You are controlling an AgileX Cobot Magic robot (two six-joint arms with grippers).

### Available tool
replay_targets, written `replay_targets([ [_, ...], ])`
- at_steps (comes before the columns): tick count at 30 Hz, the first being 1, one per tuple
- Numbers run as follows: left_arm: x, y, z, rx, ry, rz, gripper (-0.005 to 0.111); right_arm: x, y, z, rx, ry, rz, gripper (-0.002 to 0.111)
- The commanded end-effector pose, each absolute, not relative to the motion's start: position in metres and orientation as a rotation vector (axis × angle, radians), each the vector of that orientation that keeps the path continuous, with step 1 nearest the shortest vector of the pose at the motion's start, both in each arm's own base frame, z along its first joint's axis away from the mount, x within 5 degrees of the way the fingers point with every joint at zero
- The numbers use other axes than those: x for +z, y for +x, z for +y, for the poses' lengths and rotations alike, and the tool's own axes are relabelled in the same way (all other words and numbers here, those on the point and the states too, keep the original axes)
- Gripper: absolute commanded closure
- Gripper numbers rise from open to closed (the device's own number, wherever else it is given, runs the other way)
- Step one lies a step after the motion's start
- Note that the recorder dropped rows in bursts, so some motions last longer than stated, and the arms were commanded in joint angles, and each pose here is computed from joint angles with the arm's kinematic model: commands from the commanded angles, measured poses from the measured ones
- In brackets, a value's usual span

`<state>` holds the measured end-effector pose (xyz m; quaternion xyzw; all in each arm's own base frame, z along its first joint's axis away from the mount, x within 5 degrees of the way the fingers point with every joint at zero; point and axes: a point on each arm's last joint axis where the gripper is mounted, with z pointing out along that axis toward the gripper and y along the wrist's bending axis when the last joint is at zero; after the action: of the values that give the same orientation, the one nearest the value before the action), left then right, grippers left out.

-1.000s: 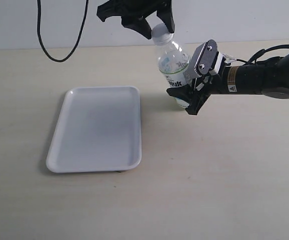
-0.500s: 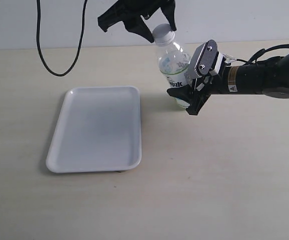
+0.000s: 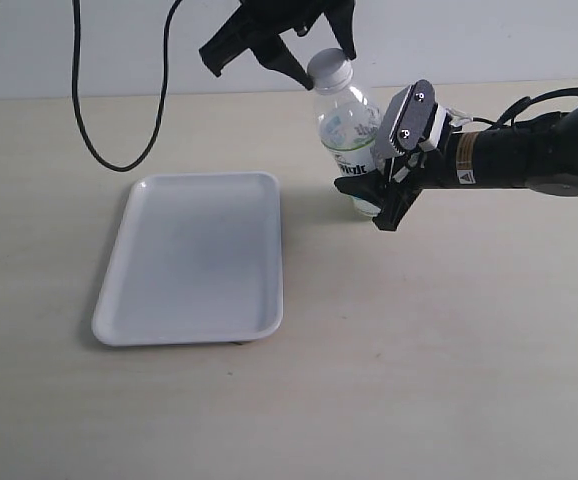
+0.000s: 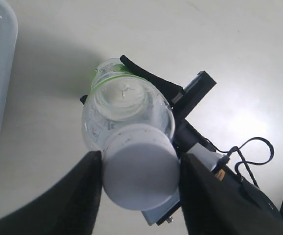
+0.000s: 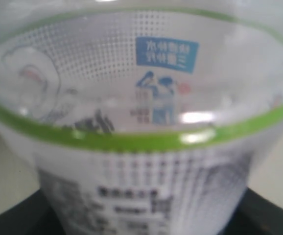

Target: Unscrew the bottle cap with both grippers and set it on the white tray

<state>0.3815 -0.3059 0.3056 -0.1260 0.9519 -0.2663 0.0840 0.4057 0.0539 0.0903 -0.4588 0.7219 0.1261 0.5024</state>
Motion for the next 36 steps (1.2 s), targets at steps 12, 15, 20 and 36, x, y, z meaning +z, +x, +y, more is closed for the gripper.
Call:
replay_targets([
  [12,0.309,0.378,-0.309,-0.852,-0.325,2.855,0.107,0.084,0.405,0.052,0.296,-1.100,1.803,0.108],
  [15,0.309,0.378,-0.309,-0.856,-0.290,2.855,0.107,0.084,0.405,0.052,0.296,-1.100,1.803,0.108],
  [20,0.310,0.377,-0.310,-0.865,-0.205,2.851,0.089,0.084,0.405,0.052,0.296,-1.100,1.803,0.108],
  [36,0.321,0.385,-0.304,-0.659,0.419,2.599,0.018,0.084,0.405,0.053,0.301,-1.097,1.799,0.108],
])
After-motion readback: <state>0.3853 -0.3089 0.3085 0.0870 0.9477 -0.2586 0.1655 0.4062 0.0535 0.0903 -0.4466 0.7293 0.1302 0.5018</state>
